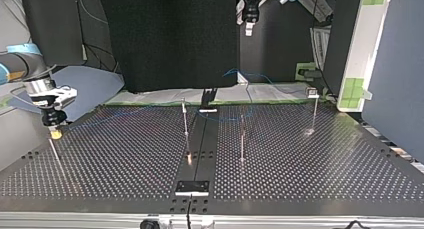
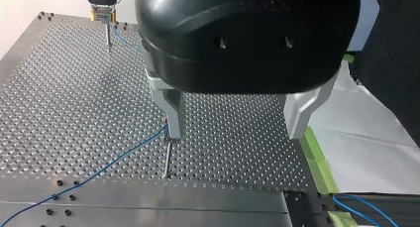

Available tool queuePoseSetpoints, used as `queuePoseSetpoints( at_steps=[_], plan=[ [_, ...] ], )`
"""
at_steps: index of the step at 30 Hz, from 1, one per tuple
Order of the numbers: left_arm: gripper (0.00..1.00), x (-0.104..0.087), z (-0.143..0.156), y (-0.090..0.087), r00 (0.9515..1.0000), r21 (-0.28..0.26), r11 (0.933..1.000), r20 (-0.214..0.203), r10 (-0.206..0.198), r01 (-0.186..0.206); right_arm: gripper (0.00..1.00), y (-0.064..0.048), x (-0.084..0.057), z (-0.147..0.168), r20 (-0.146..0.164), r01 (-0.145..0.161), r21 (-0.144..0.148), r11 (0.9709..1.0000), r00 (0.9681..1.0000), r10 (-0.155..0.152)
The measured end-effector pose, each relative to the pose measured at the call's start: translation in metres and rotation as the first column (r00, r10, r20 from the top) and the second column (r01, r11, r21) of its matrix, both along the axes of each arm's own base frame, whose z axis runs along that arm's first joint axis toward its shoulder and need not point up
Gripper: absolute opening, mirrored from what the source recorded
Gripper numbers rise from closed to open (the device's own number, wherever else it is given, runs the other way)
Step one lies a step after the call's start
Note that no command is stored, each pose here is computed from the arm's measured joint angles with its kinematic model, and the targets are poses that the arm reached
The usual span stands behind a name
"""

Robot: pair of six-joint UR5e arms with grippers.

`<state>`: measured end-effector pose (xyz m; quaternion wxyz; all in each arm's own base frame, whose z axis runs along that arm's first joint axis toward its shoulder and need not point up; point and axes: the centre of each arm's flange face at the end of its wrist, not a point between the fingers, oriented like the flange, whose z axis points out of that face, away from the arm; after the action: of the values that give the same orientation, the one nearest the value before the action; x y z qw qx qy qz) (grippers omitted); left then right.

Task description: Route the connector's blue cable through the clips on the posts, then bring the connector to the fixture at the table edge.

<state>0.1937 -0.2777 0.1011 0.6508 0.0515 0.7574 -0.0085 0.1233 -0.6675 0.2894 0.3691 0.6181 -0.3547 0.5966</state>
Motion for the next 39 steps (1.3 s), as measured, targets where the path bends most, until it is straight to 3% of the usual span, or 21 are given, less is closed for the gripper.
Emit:
queuePoseSetpoints(
  at_steps=[1,2,3,4,10,39],
  plan=[
    [1.0,0.0,0.0,0.0,1.0,0.0,1.0,0.0,0.0,0.0,0.62,-0.0003,-0.0004,-0.0001,0.002,0.006,0.001,1.0,1.0,-0.006],
    [1.0,0.0,0.0,0.0,1.0,0.0,1.0,0.0,0.0,0.0,0.7,-0.0007,-0.0013,-0.0001,0.004,0.014,0.002,0.9999,0.9999,-0.014],
    [1.0,0.0,0.0,0.0,1.0,0.0,1.0,0.0,0.0,0.0,0.7,-0.0009,-0.0018,-0.0001,0.005,0.018,0.003,0.9998,0.9998,-0.018],
    [1.0,0.0,0.0,0.0,1.0,0.0,1.0,0.0,0.0,0.0,0.81,-0.0014,-0.0028,-0.0003,0.006,0.026,0.003,0.9997,0.9996,-0.026],
    [1.0,0.0001,0.0001,-0.0001,1.0,0.0,1.0,0.0,0.0,0.0,0.98,-0.0034,-0.0052,0.0002,0.006,0.052,-0.002,0.9987,0.9986,-0.052],
    [1.0,0.0,0.0,0.0,1.0,0.001,1.0,-0.001,0.0,0.0,0.98,-0.0035,-0.0016,-0.0035,0.006,0.056,0.003,0.9984,0.9984,-0.056]
  ],
)
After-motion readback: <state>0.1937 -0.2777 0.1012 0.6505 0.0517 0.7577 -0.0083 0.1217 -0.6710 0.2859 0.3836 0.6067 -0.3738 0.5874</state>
